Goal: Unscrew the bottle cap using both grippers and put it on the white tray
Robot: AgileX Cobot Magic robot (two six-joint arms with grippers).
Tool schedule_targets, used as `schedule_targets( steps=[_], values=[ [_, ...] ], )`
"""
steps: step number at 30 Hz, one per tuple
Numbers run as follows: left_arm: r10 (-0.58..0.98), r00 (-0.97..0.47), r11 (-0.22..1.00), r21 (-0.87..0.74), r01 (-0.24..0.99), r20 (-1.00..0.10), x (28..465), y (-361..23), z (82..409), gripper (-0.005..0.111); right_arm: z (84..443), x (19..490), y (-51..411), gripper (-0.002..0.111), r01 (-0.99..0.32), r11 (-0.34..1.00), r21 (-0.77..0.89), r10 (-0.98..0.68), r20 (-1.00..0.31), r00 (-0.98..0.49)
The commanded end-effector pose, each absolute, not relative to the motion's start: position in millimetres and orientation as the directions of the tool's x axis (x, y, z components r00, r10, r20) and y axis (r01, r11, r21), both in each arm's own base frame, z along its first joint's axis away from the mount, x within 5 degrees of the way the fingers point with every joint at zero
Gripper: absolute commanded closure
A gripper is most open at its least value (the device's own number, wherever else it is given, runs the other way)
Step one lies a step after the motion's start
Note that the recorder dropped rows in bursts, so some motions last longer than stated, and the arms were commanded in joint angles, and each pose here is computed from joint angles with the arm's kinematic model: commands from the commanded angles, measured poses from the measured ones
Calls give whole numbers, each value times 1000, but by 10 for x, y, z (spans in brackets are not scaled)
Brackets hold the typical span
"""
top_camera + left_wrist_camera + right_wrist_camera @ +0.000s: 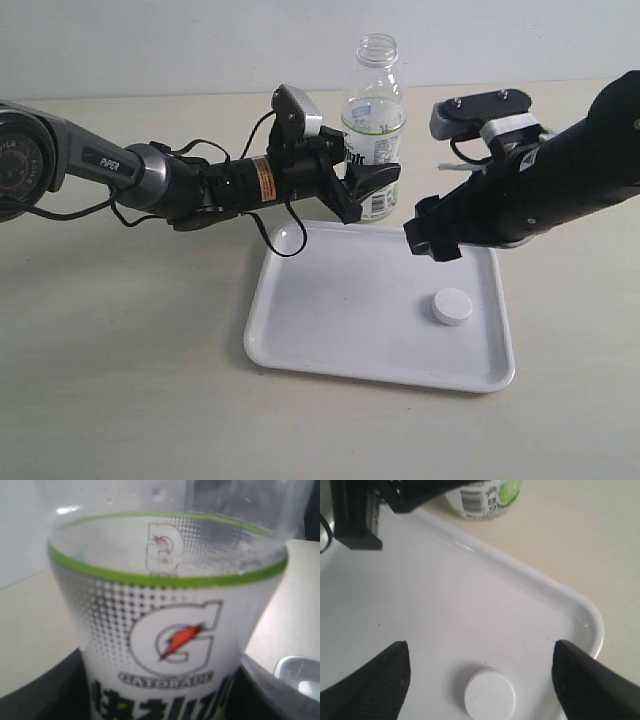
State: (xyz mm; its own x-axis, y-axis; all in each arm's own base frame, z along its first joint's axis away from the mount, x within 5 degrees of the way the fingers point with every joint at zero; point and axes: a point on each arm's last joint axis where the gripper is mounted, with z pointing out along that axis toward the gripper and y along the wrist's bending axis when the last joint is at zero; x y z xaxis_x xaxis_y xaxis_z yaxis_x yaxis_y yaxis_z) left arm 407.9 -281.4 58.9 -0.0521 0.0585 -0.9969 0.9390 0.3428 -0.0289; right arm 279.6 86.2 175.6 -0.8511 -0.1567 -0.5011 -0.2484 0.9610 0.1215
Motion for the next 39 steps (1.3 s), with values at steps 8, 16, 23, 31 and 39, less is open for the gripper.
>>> schedule_targets(
  steps=[8,16,23,31,39],
  values=[
    [7,-25,336,-21,942,-1000,4092,-2825,738,41,2077,2713,839,33,-248,959,135,-125,-586,-800],
    [28,-40,304,-29,952,-999,4129,-2712,817,25,2078,2714,839,33,-247,959,135,-124,-588,-799],
    [202,-4,179,33,983,-979,4069,-2573,809,25,2085,2716,839,33,-248,959,134,-123,-593,-796],
    [267,-50,161,-7,987,-962,4155,-2290,855,26,2364,2610,812,41,-273,954,126,-123,-665,-737],
    [307,-40,134,2,991,-951,4166,-2184,1072,49,2742,2359,761,108,-335,937,96,-159,-738,-655]
  ],
)
